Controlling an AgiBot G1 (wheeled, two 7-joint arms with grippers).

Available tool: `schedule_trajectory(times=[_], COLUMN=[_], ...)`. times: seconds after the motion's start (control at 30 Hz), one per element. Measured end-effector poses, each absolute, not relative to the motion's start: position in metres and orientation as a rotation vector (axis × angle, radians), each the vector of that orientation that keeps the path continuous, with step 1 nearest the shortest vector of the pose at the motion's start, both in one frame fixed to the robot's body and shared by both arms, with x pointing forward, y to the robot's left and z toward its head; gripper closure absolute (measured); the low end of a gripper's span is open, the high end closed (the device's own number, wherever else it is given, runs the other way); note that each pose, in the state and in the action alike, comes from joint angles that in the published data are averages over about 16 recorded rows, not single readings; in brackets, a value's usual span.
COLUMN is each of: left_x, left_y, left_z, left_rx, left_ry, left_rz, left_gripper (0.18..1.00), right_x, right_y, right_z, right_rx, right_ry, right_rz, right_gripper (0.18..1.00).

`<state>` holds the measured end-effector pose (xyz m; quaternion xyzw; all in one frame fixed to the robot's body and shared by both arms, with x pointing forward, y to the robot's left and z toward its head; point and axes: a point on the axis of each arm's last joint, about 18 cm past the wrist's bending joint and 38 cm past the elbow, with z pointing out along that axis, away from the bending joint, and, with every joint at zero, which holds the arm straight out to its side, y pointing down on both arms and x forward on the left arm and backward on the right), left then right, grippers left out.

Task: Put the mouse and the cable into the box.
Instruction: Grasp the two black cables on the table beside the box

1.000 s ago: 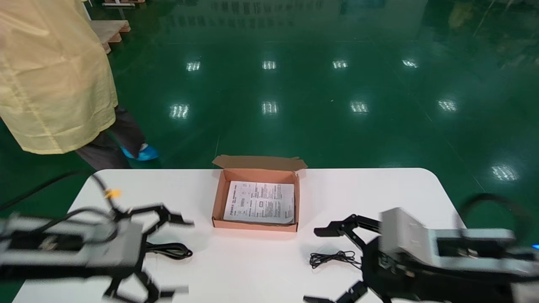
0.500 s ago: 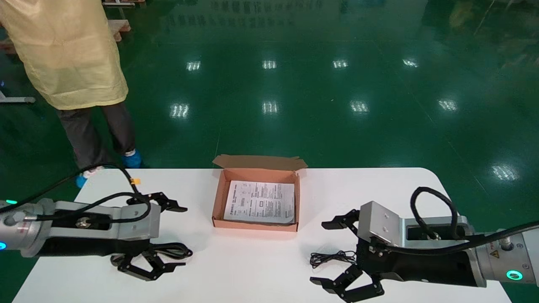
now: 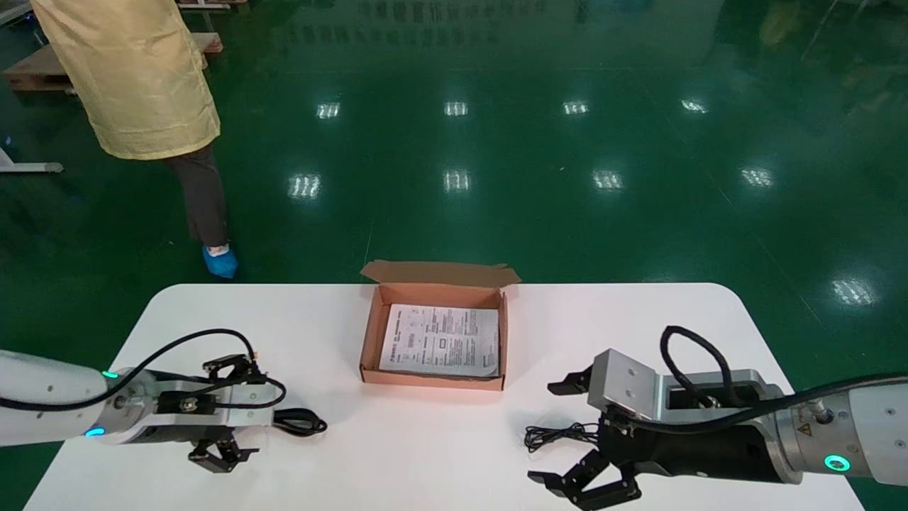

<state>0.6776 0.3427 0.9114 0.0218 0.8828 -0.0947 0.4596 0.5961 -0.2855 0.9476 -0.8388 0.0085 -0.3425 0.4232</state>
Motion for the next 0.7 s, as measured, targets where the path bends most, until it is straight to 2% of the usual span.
schedule_trajectory(times=[0.7], left_x=[0.702], left_y=[0.342], left_z=[0.886], left_rx=[0.098], left_ry=[2.143], left_rz=[-0.156], left_gripper=[0.183], right_x=[0.588], right_y=[-0.284], right_z=[0.953], right_rx=[-2.096], right_ry=[0.014], right_rz=[-0.859], right_gripper=[0.178])
